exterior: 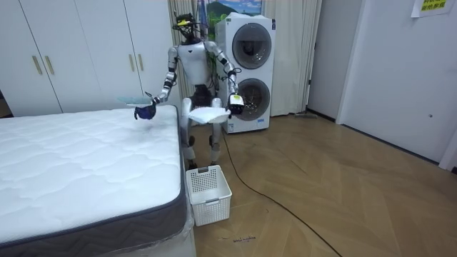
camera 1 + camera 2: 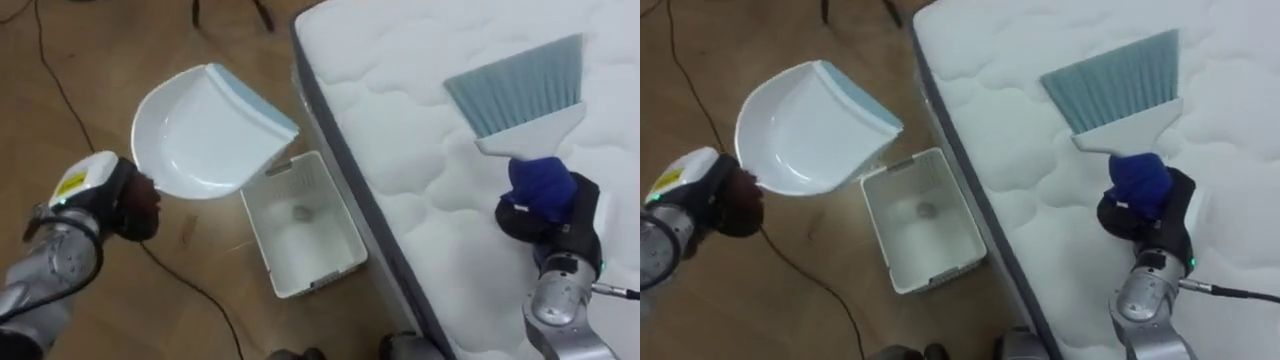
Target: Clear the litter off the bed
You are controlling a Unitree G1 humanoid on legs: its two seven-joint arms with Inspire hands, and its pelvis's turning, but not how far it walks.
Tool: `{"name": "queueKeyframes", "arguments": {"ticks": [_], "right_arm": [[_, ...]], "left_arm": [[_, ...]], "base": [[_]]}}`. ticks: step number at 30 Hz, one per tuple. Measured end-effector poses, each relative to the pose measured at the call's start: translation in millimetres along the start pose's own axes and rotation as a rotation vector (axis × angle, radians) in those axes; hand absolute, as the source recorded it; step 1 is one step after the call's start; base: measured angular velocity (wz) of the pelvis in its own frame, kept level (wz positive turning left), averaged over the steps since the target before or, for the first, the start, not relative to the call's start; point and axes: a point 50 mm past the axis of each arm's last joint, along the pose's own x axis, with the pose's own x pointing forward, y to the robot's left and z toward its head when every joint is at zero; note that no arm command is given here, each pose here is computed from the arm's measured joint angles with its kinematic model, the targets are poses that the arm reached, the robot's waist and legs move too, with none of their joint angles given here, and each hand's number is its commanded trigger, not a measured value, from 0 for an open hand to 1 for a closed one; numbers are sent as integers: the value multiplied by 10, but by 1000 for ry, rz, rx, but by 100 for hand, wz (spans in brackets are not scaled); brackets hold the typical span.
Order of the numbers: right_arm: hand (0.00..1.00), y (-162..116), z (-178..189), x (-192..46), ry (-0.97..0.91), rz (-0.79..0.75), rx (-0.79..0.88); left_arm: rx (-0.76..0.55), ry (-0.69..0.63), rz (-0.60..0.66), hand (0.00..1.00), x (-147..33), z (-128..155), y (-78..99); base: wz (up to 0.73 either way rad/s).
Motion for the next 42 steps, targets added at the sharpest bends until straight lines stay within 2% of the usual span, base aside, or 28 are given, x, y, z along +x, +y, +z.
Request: {"name": "queueKeyframes", "arguments": {"ticks": [3, 10, 17, 21, 23, 26, 34, 36, 37, 38, 42], "right_arm": [[0, -49, -34, -10, 25, -27, 25], [0, -156, -109, -87, 46, -76, 57], [0, -59, 57, -155, -6, -30, 129], [0, -59, 29, -176, 8, -26, 136], [0, -29, 34, -195, 8, -15, 149], [0, 36, 44, -236, 5, 15, 163], [0, 56, 42, -335, -4, 69, 178], [0, 3, 45, -288, -3, 51, 188], [0, 10, 36, -293, 4, 58, 192], [0, 30, 38, -306, 3, 86, 196], [0, 29, 48, -333, -8, 116, 199]], "left_arm": [[-70, -57, -16, 100, -23, 149, -155], [-212, -181, 11, 100, -42, 457, -247], [-344, -180, 114, 100, -153, 480, -254], [-449, -198, 126, 100, -206, 574, -305], [-466, -203, 150, 100, -211, 583, -267], [-478, -166, 147, 100, -298, 499, -364], [-484, -159, 123, 100, -335, 488, -428], [-502, -188, 113, 100, -328, 581, -455], [-504, -187, 111, 45, -337, 582, -470], [-511, -172, 105, 0, -367, 549, -512], [-520, -101, 80, 0, -507, 359, -637]], "base": [[-46], [-50], [-163], [-142], [-145], [-154], [-39], [-7], [-55], [-89], [-96]]}}
